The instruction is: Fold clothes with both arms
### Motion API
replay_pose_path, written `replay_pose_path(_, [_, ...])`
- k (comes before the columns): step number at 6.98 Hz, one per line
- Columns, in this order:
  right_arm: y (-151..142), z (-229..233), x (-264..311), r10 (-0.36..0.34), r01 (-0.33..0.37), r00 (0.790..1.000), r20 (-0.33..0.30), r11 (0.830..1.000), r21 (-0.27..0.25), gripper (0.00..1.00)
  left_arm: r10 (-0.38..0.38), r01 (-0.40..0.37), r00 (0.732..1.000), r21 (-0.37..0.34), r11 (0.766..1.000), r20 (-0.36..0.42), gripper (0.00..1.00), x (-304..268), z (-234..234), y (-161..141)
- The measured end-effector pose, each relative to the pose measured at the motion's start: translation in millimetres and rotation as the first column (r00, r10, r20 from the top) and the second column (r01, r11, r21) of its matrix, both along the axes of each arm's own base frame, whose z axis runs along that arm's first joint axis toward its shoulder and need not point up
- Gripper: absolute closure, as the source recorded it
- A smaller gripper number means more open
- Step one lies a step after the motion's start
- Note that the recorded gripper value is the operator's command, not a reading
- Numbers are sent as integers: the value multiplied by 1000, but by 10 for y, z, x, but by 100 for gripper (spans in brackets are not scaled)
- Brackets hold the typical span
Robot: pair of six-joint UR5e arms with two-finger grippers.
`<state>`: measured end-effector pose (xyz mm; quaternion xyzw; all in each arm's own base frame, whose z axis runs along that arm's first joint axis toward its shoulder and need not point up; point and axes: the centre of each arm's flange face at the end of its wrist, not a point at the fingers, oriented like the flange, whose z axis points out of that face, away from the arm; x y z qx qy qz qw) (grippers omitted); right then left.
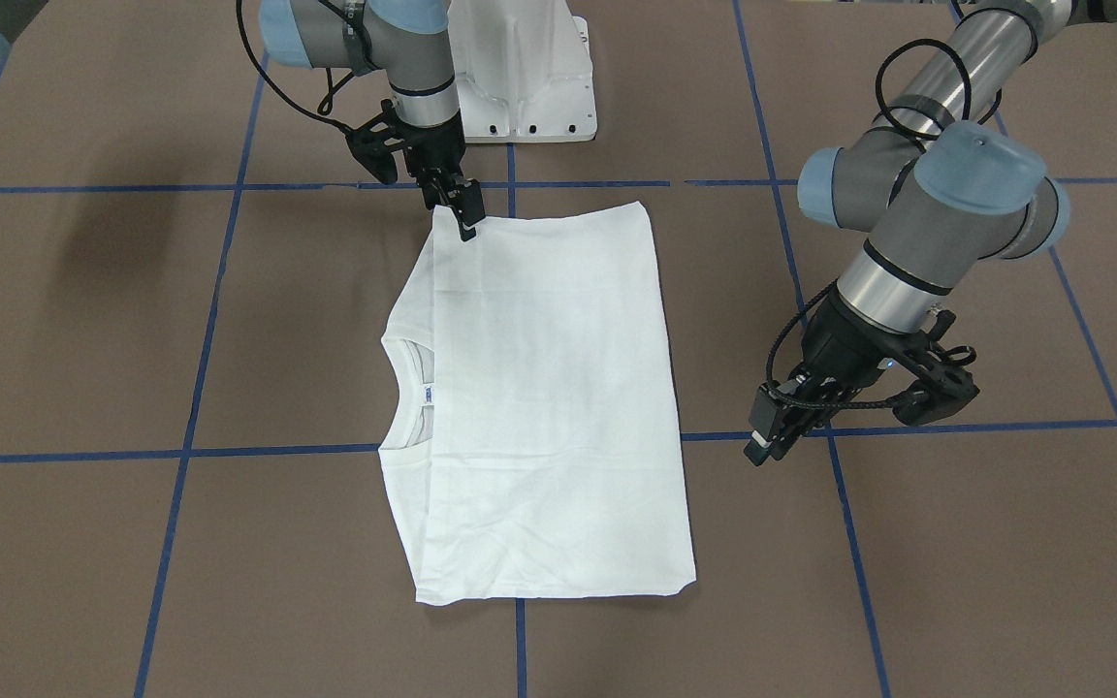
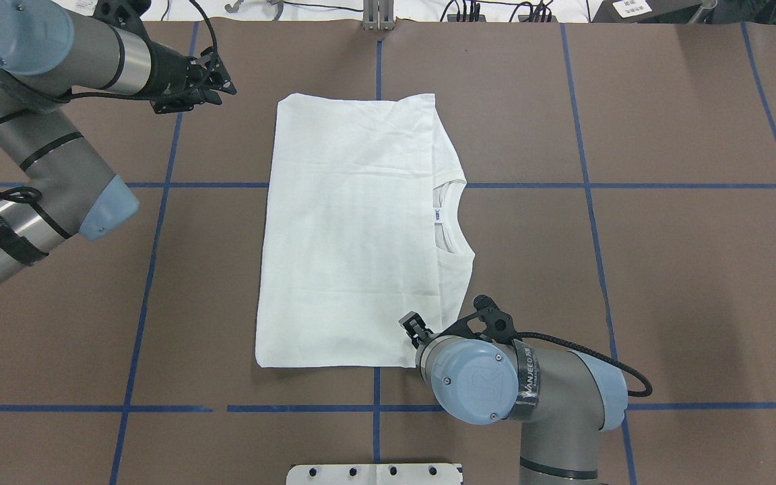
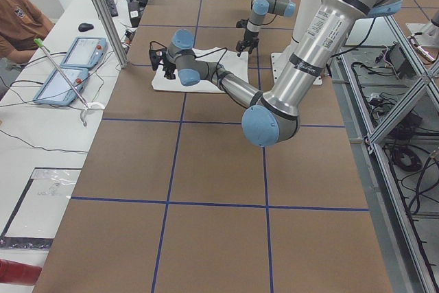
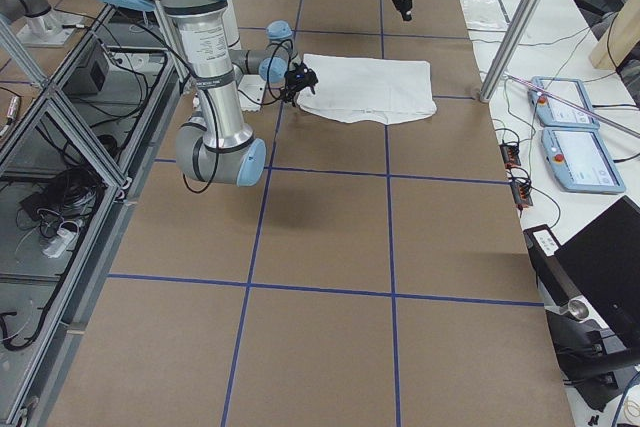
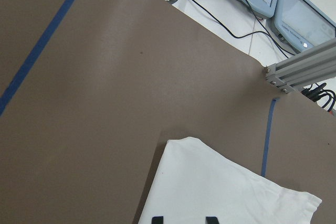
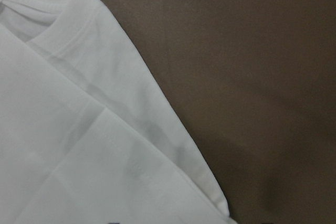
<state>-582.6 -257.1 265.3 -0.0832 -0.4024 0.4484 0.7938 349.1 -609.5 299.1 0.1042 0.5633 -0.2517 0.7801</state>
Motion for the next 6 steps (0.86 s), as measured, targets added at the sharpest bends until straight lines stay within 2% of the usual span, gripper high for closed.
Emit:
replay_pose_path(1, [12,4,-6,-2,2,1000,-1,1000,-1,23,0,0,1000,0,1000,0,62,0,0,0])
replay_pose_path(3, [34,12,-14,-5,5,1000,-2,1000,-2,19,0,0,1000,0,1000,0,62,-1,4,0])
replay_pose_path(4, [52,20,-20,-8,8,1000,-3,1000,-2,32,-1,1,1000,-1,1000,1,62,-5,8,-1])
replay_pose_path(5, [68,17,-26,-11,11,1000,-2,1000,-2,56,-1,1,1000,-1,1000,1,62,-9,9,-3])
replay_pose_path(6, [74,6,-30,-10,10,1000,0,1000,-3,71,-1,1,1000,-1,1000,1,62,-9,11,-3])
